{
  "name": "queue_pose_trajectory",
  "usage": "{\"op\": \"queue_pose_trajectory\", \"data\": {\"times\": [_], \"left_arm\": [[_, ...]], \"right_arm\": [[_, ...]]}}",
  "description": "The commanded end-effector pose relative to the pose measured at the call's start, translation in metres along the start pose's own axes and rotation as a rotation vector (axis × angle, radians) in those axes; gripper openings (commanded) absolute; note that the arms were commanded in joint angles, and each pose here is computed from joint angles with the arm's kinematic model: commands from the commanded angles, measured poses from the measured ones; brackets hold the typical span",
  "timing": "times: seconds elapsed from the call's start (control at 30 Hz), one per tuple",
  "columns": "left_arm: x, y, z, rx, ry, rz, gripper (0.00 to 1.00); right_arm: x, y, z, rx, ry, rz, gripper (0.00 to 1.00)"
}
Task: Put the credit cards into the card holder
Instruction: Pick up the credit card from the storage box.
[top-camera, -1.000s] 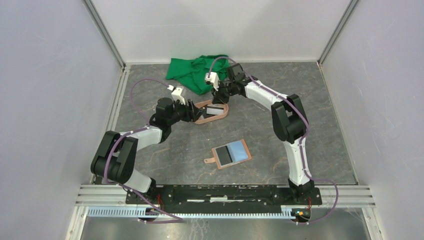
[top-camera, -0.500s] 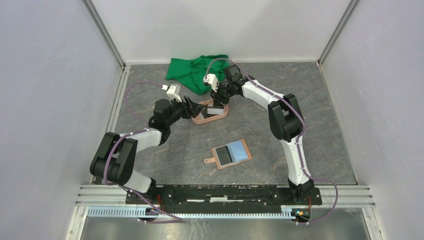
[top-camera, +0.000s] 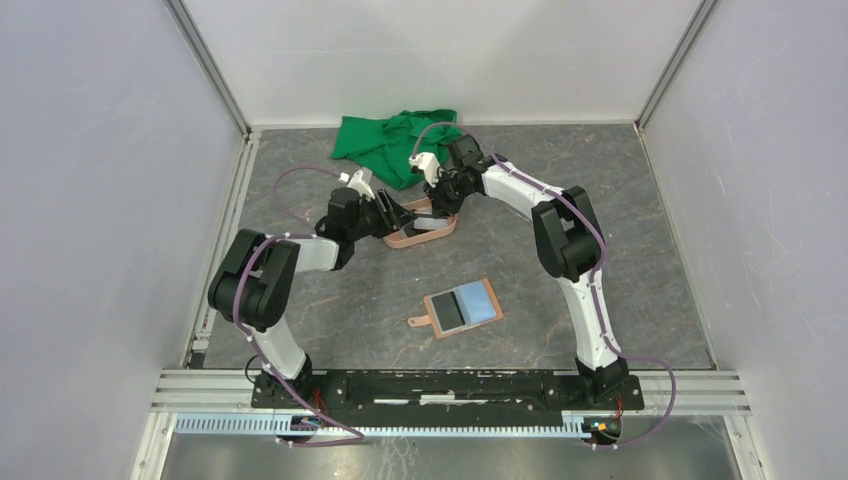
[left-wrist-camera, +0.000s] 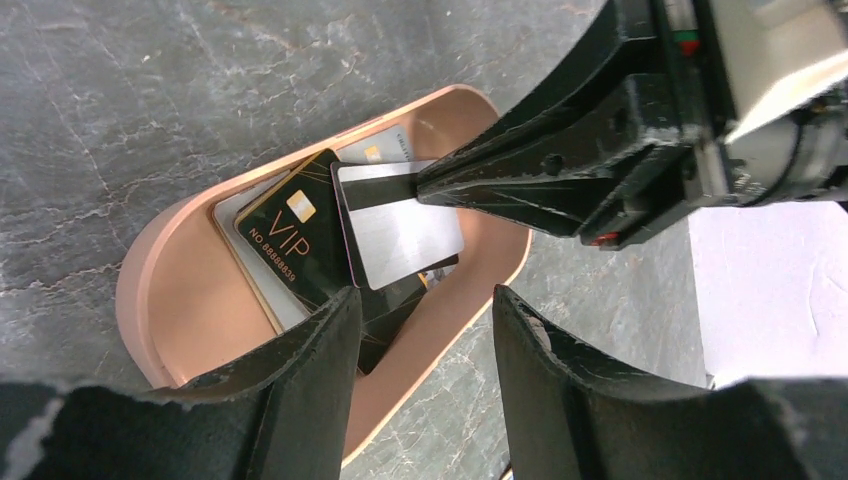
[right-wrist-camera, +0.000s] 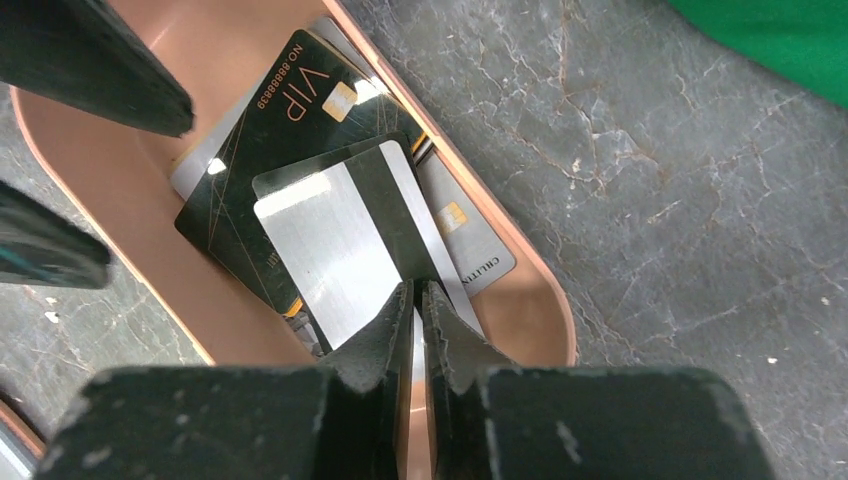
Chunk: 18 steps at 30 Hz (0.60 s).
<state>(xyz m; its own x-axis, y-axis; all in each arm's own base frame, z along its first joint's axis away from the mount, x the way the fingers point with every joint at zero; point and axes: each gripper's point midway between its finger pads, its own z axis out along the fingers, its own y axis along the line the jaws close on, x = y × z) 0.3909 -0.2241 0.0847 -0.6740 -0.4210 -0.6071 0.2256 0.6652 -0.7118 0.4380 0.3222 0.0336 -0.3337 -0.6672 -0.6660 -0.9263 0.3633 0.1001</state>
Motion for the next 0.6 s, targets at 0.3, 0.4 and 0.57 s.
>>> {"op": "queue_pose_trajectory", "data": {"times": [0.3,0.4,0.57], "left_arm": [[0.006,0.017,0.026,-0.111,0.105,-0.023,0.52],[0.009,0.023,0.029,-0.133,0.122,-0.021,0.51],[0.013,0.033,0.036,-0.164,0.151,-0.014,0.5]], "right_arm": [[-0.006,0.011,0.014,-0.066,-0.047,0.072,0.11],[-0.008,0.009,0.015,-0.067,-0.054,0.073,0.11],[-0.007,0.009,0.015,-0.074,-0.057,0.08,0.11]]}}
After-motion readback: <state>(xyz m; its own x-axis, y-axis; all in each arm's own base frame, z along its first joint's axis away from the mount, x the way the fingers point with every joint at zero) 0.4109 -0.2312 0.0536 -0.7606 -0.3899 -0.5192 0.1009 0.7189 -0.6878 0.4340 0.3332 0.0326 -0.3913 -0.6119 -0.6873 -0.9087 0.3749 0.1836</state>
